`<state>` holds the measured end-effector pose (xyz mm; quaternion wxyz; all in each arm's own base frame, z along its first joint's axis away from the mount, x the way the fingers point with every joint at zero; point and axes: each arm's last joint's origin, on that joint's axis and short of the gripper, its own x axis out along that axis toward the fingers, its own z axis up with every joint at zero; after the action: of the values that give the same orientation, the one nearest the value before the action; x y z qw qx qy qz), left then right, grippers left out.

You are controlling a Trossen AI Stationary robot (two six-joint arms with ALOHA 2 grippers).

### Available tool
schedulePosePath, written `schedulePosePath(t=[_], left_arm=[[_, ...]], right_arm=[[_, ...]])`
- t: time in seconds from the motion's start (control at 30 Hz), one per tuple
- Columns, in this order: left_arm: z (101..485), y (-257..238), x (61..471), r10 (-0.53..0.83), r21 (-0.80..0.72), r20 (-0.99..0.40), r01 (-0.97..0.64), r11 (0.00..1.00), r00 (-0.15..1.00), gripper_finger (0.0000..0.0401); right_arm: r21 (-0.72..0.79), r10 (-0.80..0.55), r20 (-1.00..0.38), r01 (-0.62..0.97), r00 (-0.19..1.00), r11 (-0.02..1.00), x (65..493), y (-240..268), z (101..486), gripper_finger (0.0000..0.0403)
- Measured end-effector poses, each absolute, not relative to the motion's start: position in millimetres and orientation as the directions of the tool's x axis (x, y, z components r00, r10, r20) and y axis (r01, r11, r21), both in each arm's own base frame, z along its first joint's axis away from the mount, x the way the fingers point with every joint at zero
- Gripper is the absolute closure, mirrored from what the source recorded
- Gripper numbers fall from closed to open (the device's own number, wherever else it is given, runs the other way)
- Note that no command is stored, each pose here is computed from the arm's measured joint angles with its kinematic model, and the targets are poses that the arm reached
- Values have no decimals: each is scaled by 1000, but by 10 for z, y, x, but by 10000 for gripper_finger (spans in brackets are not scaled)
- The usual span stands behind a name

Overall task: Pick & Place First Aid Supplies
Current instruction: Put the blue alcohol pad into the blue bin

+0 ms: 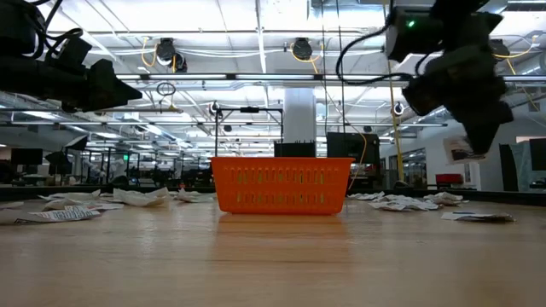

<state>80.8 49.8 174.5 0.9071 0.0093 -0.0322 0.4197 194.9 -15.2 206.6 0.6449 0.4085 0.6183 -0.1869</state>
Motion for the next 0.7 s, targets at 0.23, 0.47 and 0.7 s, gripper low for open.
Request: schedulePosePath(t=[0.23,0.47,0.7], left_arm=[[1745,498,808,761,-10,66,-762,648,646,95],[1745,498,808,761,-10,66,-762,647,646,95],[1745,498,808,761,-10,66,-762,648,646,95]], right_arm=[[239,159,-971,774,180,587,2240,-554,2160,403],[235,111,-971,758,211,608,2686,-1087,2308,403],[259,49,-952,708,303,657,3245,-1671,2517,403]])
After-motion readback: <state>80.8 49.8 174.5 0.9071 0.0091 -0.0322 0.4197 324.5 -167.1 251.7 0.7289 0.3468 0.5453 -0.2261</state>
